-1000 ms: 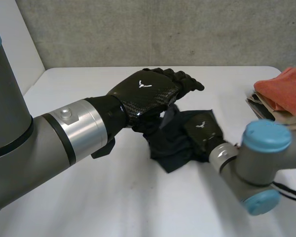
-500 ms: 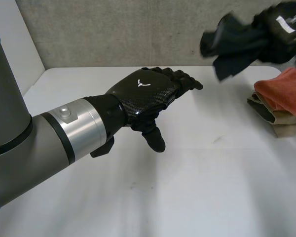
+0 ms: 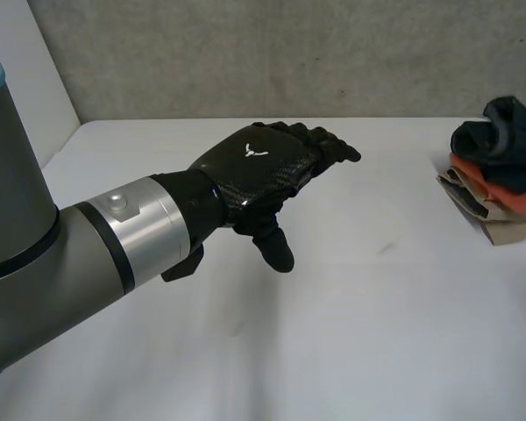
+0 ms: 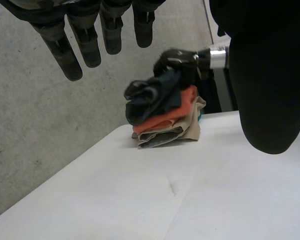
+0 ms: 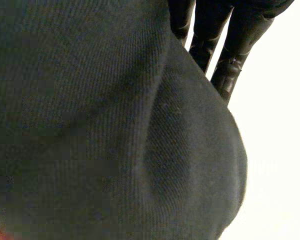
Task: Fold the laundry.
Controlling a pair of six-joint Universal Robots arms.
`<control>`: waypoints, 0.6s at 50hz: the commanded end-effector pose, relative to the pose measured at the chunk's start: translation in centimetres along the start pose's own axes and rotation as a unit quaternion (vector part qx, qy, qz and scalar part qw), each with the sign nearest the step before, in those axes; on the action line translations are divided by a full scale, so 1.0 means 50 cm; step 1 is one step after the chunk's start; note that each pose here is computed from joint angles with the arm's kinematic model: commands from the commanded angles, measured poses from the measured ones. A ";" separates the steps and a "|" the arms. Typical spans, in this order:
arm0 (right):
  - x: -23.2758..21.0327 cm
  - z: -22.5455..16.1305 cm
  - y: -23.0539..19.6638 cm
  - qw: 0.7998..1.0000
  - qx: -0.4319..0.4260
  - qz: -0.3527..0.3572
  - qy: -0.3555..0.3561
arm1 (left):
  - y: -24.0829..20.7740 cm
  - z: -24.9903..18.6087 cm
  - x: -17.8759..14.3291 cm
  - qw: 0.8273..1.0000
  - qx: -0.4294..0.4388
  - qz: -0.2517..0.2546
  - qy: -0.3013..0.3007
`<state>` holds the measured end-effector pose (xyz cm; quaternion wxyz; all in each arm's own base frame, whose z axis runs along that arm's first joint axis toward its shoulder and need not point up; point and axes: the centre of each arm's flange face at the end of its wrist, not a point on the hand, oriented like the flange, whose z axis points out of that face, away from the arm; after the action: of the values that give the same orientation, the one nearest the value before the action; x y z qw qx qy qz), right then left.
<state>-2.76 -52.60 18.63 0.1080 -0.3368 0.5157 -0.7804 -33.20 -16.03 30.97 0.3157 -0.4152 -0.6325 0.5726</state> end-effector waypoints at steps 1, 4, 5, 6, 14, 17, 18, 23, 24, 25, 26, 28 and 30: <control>-0.017 -0.055 0.071 0.999 -0.030 0.022 -0.004 | 0.003 0.001 0.004 1.000 -0.002 -0.001 0.003; -0.014 -0.063 0.075 0.999 -0.028 0.017 -0.002 | 0.005 0.002 0.005 1.000 -0.003 -0.001 0.004; -0.013 -0.062 0.074 1.000 -0.026 0.014 -0.002 | 0.006 0.003 0.005 1.000 -0.004 -0.001 0.004; -0.012 -0.063 0.074 1.000 -0.026 0.011 -0.002 | 0.005 0.004 0.004 1.000 -0.003 -0.001 0.004; 0.000 -0.074 0.046 0.997 -0.040 0.053 0.050 | 0.003 0.003 0.005 1.000 0.001 -0.006 0.004; 0.025 -0.086 0.006 0.990 -0.053 0.069 0.112 | 0.000 0.002 0.007 1.000 0.004 -0.013 0.006; 0.041 -0.102 -0.011 0.985 -0.062 0.074 0.140 | -0.001 0.001 0.007 1.000 0.005 -0.016 0.006; 0.056 -0.143 -0.050 0.975 -0.095 0.073 0.185 | -0.003 0.002 0.007 1.000 0.009 -0.017 0.006; 0.054 -0.152 -0.055 0.974 -0.103 0.071 0.188 | -0.004 0.001 0.007 1.000 0.010 -0.018 0.006; 0.054 -0.163 -0.057 0.973 -0.111 0.070 0.192 | -0.004 0.001 0.007 1.000 0.010 -0.017 0.006; 0.058 -0.188 -0.064 0.970 -0.126 0.057 0.201 | -0.004 0.001 0.007 1.000 0.010 -0.017 0.006; 0.061 -0.214 -0.070 0.966 -0.141 0.042 0.212 | -0.005 0.001 0.007 1.000 0.011 -0.017 0.006; 0.062 -0.234 -0.077 0.961 -0.160 0.018 0.225 | -0.006 0.000 0.007 1.000 0.011 -0.017 0.006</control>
<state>-9.62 -46.96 20.16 0.0212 -0.1562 0.6284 -0.7618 -33.45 -15.75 31.12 0.3331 -0.4043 -0.6327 0.5703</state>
